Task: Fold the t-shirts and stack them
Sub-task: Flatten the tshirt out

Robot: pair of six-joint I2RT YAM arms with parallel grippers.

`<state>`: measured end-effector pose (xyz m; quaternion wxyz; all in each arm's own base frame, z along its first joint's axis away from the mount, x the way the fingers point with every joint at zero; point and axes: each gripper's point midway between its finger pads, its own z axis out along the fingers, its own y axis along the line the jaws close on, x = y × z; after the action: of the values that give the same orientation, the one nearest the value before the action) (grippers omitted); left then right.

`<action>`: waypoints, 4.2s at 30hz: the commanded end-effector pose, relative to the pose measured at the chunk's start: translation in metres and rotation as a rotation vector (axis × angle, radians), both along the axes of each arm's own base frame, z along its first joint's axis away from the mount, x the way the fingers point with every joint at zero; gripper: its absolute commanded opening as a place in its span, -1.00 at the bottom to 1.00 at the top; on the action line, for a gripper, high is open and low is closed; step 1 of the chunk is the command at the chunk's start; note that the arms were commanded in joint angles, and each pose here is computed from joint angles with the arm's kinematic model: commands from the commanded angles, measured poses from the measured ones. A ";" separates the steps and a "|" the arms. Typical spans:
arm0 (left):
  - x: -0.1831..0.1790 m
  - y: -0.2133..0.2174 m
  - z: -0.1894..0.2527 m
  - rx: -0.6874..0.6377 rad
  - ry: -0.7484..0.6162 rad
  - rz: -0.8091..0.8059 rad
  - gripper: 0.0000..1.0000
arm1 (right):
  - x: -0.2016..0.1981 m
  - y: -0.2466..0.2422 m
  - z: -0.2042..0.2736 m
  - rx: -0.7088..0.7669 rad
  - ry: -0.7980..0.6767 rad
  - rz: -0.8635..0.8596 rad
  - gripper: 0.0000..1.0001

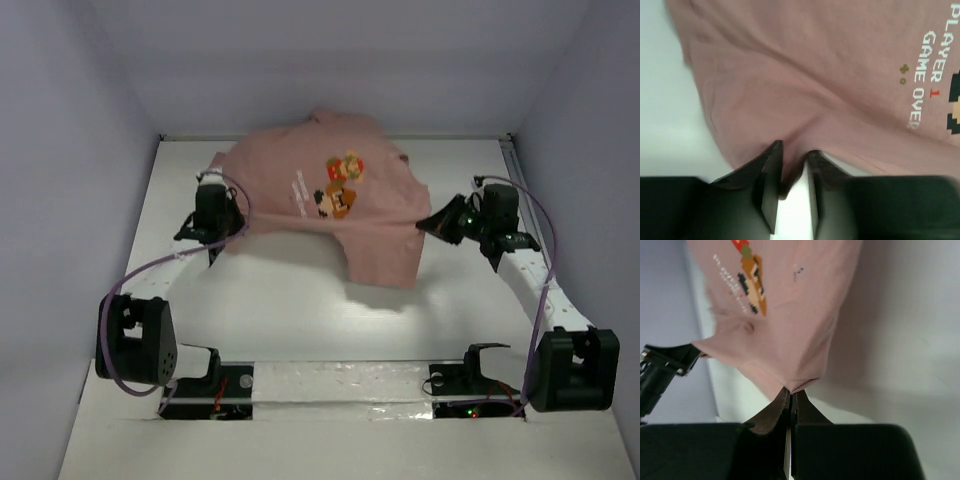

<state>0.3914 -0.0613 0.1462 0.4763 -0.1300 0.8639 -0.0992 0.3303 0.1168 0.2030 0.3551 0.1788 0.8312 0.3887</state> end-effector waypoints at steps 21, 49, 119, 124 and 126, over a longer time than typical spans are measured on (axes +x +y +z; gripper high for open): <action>-0.017 0.078 -0.112 0.029 0.389 0.328 0.56 | -0.032 -0.067 -0.118 -0.345 0.285 -0.231 0.50; -0.030 0.058 -0.032 -0.141 0.251 0.330 0.67 | 0.094 -0.045 -0.116 -0.084 0.103 -0.315 -1.00; -0.065 0.053 -0.116 -0.235 0.403 0.382 0.04 | -0.189 0.024 -0.119 -0.156 0.495 0.220 -1.00; -0.032 0.054 -0.121 -0.252 0.371 0.376 -0.84 | -0.189 0.025 -0.116 -0.163 0.480 0.227 -1.00; -0.033 0.060 -0.121 -0.205 0.397 0.370 -1.00 | -0.189 0.024 -0.115 -0.168 0.478 0.230 -1.00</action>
<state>0.3469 -0.0090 0.0219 0.2851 -0.3591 0.8847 -0.0836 0.1367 0.1390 0.0726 0.0986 0.1595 0.9366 0.2960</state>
